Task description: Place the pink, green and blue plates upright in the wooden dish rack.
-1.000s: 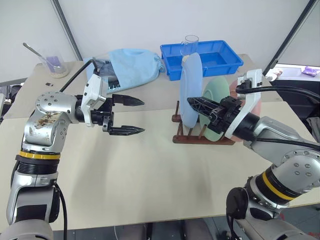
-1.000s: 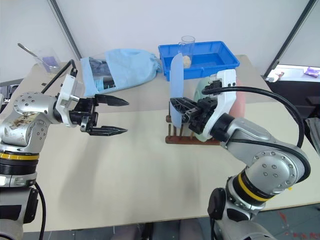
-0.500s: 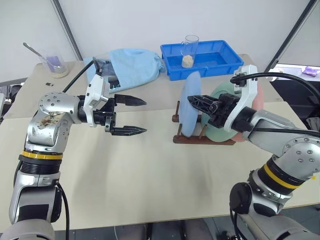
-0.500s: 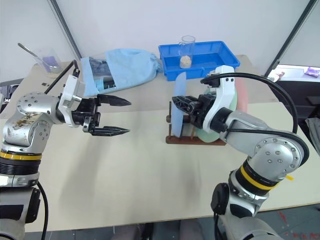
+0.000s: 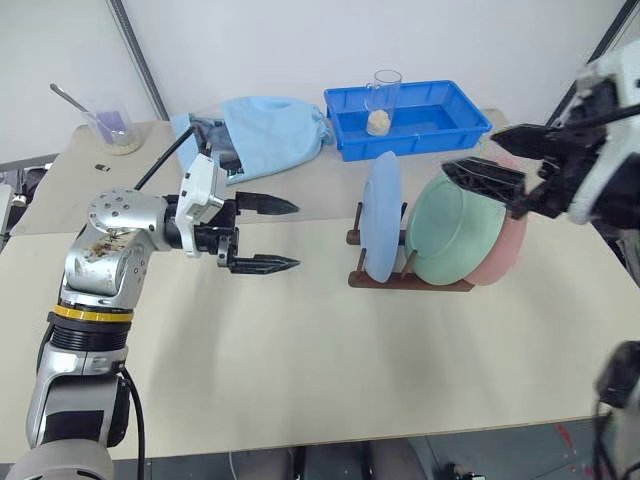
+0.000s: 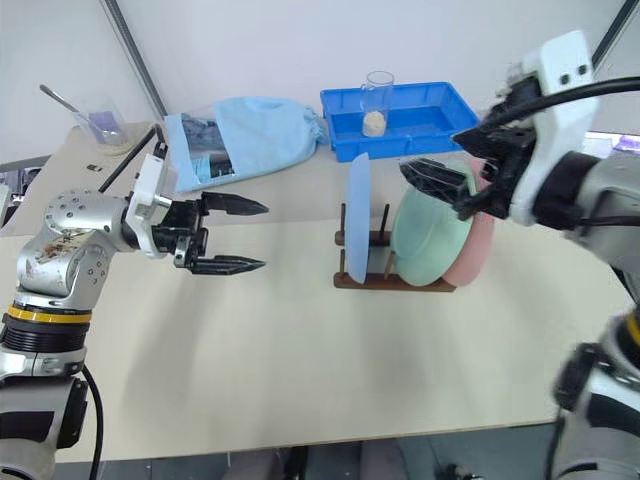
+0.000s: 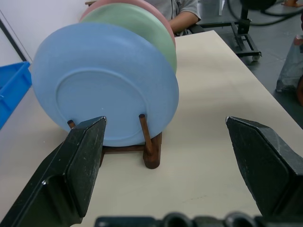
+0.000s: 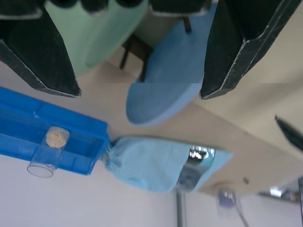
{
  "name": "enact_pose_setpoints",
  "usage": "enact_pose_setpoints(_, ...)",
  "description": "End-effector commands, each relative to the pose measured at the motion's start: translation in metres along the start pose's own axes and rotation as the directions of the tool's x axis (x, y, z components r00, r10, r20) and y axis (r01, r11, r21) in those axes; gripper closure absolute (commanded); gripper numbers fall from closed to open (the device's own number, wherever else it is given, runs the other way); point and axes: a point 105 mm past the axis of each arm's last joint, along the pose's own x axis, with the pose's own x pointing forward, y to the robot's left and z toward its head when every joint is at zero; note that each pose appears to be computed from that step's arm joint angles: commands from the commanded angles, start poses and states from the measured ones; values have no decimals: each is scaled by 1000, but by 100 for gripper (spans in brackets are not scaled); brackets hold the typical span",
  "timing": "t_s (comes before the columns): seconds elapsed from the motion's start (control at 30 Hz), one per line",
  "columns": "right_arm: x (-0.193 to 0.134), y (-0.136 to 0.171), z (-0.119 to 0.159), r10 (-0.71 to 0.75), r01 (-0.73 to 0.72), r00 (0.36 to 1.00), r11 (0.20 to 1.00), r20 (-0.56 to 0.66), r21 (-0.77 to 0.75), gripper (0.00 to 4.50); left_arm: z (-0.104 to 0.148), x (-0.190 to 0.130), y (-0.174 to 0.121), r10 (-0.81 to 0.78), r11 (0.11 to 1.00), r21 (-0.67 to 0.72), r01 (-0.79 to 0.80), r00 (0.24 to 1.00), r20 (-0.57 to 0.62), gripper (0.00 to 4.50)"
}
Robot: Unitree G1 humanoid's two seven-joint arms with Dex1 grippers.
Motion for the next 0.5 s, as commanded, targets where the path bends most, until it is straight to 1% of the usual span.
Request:
enact_pose_setpoints(0.03,-15,-14,-2,-19,7,997,988,-72,-156,118,7,2,-3,-10,999,40,9,1000,14,16)
enact_pose_setpoints(0.1,-18,-14,-15,-4,-39,985,968,-171,-247,184,6,5,-6,-16,999,38,16,1000,20,16)
enact_pose_setpoints(0.17,-20,-16,-23,4,-74,974,950,-226,-303,257,5,6,-9,-21,999,38,21,999,24,16)
enact_pose_setpoints(0.33,-20,-19,-36,12,-120,958,923,-285,-366,430,7,11,-14,-36,998,45,34,999,41,16)
enact_pose_setpoints(0.37,-20,-19,-37,10,-125,956,918,-294,-376,446,8,11,-14,-36,998,46,35,998,43,16)
enact_pose_setpoints(0.5,-22,-24,-41,-5,-140,945,897,-326,-420,446,10,12,-15,-35,998,50,33,998,50,16)
